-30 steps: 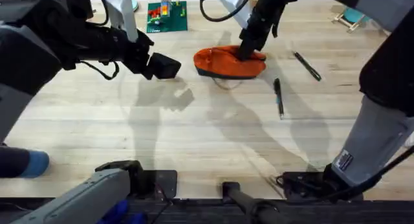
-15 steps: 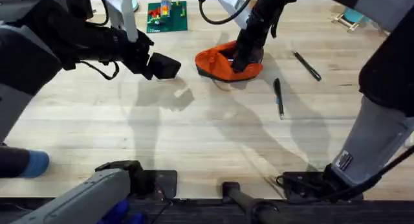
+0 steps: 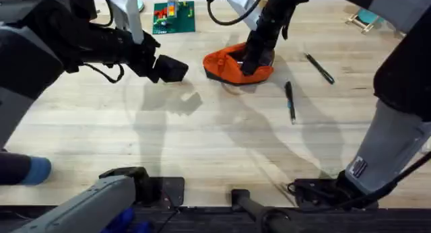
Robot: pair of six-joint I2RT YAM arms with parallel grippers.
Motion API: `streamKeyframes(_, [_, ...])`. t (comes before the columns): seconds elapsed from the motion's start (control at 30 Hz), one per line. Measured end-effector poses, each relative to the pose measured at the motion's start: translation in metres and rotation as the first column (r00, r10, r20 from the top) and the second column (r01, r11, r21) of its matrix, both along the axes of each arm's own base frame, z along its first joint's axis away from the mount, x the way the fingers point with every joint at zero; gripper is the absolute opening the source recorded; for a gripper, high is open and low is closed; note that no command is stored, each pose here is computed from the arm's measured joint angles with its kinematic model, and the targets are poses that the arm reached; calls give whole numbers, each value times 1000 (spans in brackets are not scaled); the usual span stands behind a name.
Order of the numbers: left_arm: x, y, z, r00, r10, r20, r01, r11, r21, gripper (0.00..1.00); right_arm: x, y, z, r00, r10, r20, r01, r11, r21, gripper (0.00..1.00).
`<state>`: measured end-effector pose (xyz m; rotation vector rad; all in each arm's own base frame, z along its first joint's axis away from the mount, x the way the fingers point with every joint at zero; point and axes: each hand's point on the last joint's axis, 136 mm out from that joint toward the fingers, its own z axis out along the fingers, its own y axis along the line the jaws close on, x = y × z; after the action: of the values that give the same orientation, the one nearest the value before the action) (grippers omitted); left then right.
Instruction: Unzip the bag, pick up the pens from the table one at a time and place them inside, then zip the bag closed.
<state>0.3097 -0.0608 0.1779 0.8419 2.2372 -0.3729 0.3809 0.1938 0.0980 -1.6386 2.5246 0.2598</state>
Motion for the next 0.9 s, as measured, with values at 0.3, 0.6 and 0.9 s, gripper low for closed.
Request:
streamKeyframes(0.3, [0,0,0,1000,0,0,0,1000,0,993,-1,-1,0,1000,-9,-7,9,1000,-2,998])
streamKeyframes(0.6, [0,0,0,1000,0,0,0,1000,0,993,-3,-1,2,1000,-12,-12,12,1000,-4,997])
streamKeyframes(0.9, [0,0,0,1000,0,0,0,1000,0,994,-11,-10,76,989,-50,140,42,997,59,997])
